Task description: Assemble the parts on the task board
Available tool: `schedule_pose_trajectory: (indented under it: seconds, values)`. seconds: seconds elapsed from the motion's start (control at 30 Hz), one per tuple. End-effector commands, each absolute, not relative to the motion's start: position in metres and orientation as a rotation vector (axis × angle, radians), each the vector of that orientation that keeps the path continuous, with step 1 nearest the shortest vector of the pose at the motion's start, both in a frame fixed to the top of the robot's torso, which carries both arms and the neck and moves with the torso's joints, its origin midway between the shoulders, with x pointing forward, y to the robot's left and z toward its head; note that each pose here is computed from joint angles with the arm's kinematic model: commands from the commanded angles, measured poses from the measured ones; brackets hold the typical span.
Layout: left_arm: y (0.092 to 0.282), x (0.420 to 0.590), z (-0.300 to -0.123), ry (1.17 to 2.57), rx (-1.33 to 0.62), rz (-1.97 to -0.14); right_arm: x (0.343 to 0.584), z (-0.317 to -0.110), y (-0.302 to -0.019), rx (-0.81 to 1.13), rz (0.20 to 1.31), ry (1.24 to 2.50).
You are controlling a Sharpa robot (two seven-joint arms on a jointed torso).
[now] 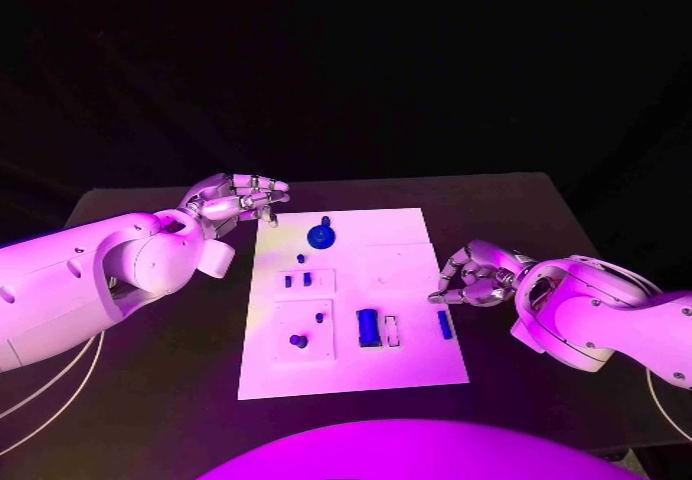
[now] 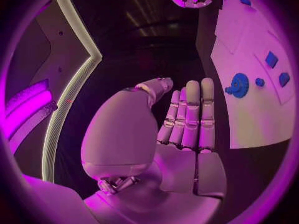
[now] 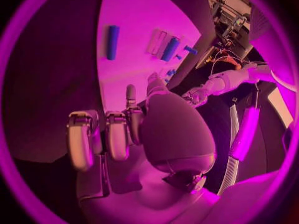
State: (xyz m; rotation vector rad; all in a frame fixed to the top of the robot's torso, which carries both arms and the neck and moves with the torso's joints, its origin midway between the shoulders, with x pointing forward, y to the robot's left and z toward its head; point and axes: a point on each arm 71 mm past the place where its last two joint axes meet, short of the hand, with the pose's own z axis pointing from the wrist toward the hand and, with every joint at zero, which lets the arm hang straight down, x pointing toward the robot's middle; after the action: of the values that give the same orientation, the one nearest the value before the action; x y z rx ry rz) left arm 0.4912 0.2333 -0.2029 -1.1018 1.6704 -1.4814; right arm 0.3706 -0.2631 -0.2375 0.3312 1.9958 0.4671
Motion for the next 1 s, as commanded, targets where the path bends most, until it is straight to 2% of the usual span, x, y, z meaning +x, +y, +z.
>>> schedule_pose_trajectory:
  seconds: [0.03,0.37,1.0]
  values:
    - [0.230,0.491,-0.201,1.665,-1.095,-1.510,0.364,-0.245,-0.268,0.258,0.424,2.058]
    - [0.230,0.491,-0.202,1.666,-1.095,-1.512,0.354,-0.261,-0.270,0.228,0.388,2.085]
    - [0.232,0.490,-0.202,1.668,-1.098,-1.506,0.352,-0.278,-0.264,0.173,0.357,2.109]
